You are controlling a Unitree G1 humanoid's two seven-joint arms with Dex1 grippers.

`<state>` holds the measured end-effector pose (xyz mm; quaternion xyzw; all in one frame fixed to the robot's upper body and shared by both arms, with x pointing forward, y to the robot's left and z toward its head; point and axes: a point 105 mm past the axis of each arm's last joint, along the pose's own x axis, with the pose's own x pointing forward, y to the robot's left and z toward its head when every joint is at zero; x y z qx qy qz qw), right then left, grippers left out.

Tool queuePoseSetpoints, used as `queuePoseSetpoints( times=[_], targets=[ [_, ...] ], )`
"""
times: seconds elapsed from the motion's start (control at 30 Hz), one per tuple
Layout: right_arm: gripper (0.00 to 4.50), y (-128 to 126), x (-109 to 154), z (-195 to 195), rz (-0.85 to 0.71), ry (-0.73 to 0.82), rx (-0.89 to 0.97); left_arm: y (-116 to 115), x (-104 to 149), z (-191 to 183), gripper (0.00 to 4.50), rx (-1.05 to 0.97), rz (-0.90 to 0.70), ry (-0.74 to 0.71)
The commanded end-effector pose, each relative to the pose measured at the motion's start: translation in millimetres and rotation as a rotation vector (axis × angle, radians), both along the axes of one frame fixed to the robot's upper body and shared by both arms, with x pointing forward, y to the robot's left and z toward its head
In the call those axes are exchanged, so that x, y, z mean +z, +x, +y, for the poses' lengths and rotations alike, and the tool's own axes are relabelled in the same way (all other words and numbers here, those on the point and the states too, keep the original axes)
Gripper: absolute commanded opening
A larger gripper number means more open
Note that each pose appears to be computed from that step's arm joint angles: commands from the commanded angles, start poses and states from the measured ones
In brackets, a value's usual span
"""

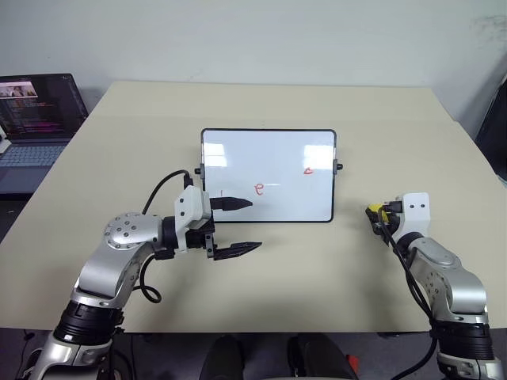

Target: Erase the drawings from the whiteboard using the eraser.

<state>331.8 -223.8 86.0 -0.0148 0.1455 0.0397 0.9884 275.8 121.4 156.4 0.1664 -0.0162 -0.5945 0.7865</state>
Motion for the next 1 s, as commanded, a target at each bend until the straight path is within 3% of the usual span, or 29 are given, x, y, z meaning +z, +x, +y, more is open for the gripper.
queuePoseSetpoints(
  times=[0.03, 0.37, 0.67, 1.0],
  targets=[
    [1.14, -2, 20, -4, -0.074, -0.007, -0.001, -1, 8, 5, 4.50, 0.019, -0.024, -0.004],
    [1.14, -23, 32, 18, -0.094, -0.059, 0.137, -4, 1, 8, 4.50, 0.059, 0.016, 0.002],
    [1.14, -63, 40, 71, -0.047, -0.060, 0.470, -6, -3, 19, 4.50, 0.151, 0.040, 0.000],
    [1.14, -63, 51, 111, -0.084, -0.088, 0.671, -9, -4, 37, 4.50, 0.289, 0.049, -0.007]
  ],
)
